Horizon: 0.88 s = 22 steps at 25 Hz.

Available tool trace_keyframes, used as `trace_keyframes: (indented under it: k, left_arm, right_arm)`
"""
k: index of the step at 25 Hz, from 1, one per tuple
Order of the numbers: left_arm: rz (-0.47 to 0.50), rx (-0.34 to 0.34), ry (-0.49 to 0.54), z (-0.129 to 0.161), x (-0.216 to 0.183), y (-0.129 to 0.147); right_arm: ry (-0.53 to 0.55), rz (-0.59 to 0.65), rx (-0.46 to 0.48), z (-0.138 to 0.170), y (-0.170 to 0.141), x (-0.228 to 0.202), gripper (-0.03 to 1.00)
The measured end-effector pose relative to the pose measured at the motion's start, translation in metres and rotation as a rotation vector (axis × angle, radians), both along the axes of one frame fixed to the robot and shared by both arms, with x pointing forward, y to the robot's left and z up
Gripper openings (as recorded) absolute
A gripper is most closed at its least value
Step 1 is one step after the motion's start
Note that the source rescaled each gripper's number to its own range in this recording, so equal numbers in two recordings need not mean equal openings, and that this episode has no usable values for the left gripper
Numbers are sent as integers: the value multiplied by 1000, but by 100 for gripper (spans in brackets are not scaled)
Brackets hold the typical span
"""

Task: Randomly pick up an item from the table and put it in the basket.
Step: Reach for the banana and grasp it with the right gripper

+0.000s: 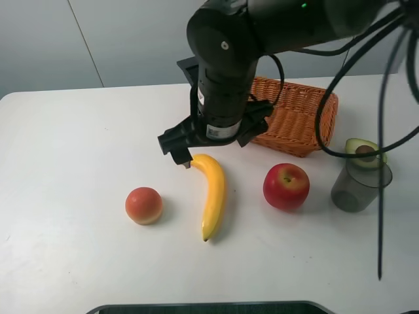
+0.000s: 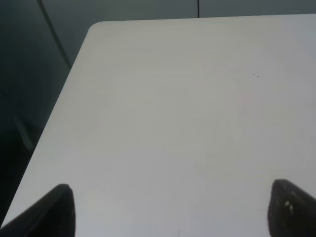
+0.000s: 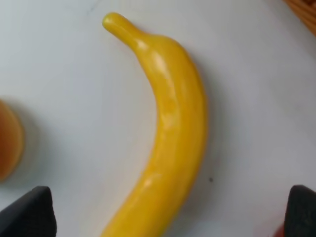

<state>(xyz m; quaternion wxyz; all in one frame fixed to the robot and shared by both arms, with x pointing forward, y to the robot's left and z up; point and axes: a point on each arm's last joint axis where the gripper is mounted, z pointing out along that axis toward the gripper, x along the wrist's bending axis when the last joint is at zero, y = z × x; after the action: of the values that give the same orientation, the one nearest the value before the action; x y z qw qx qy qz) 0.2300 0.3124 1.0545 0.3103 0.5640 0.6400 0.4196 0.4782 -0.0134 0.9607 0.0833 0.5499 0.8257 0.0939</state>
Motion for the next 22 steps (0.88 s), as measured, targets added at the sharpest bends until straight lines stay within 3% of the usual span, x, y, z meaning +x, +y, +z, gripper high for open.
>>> trace_keyframes:
  k: [11,22]
  left_arm:
    - [0,0,0,0,0,0]
    - [0,0,0,0,0,0]
  right_arm:
    - [91,-122,-78,-63,13,18,100]
    - [79,-185,-37,-78,12,29,100]
